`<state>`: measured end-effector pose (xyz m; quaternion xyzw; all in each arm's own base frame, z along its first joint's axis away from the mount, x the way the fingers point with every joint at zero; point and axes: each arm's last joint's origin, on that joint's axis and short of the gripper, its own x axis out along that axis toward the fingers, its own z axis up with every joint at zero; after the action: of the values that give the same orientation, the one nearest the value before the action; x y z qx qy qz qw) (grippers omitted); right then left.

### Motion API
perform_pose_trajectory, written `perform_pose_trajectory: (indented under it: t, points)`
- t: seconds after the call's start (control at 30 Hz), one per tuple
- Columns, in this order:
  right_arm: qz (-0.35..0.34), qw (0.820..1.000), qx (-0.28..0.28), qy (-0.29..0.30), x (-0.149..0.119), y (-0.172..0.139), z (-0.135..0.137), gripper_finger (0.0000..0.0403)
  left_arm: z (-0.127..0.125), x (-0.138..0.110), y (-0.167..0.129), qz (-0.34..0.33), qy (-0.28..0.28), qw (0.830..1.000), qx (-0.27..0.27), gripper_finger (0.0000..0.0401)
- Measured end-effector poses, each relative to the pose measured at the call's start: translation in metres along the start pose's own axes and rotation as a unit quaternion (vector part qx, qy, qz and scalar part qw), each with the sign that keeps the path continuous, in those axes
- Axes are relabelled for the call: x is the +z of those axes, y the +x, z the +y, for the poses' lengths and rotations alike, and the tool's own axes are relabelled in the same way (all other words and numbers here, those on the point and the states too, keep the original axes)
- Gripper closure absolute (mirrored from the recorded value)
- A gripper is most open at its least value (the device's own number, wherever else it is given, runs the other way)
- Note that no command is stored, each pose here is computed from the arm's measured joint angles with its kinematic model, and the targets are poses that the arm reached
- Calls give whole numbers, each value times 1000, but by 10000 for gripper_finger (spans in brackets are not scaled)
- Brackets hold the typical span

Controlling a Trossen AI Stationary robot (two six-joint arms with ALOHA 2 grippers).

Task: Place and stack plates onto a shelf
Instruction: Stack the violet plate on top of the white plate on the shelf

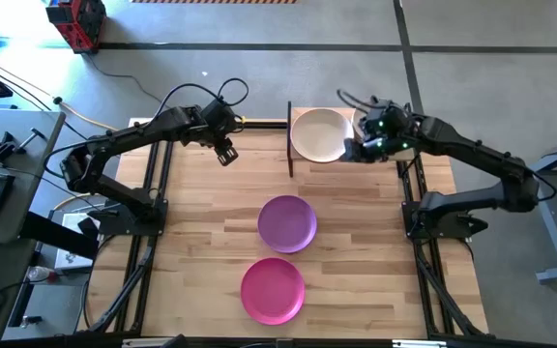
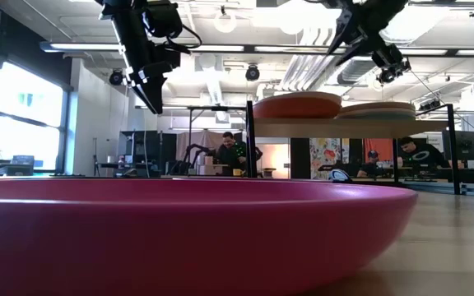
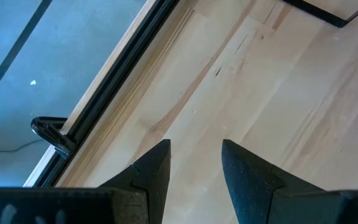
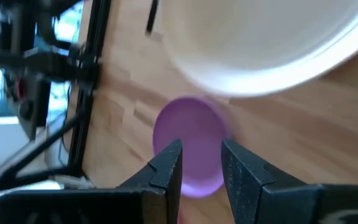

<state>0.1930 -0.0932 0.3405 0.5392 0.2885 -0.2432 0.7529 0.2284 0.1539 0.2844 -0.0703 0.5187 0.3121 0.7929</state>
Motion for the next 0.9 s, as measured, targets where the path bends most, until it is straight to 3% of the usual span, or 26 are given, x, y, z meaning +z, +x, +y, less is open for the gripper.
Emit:
perform_pose_trajectory:
  t: [0.17,0.37,0.6,0.9]
  points:
    - [11,1000,-7,-20,-22,7,15,313,0,2,0,-10,-7,1000,0,268]
    - [19,999,-13,-22,-49,11,28,313,-4,5,-1,-27,-137,990,-6,268]
    - [34,998,-9,-59,-72,12,38,313,-4,10,-2,-49,-154,987,-9,268]
    - [80,987,10,-137,-98,10,46,313,-7,17,-3,-80,-228,969,-47,268]
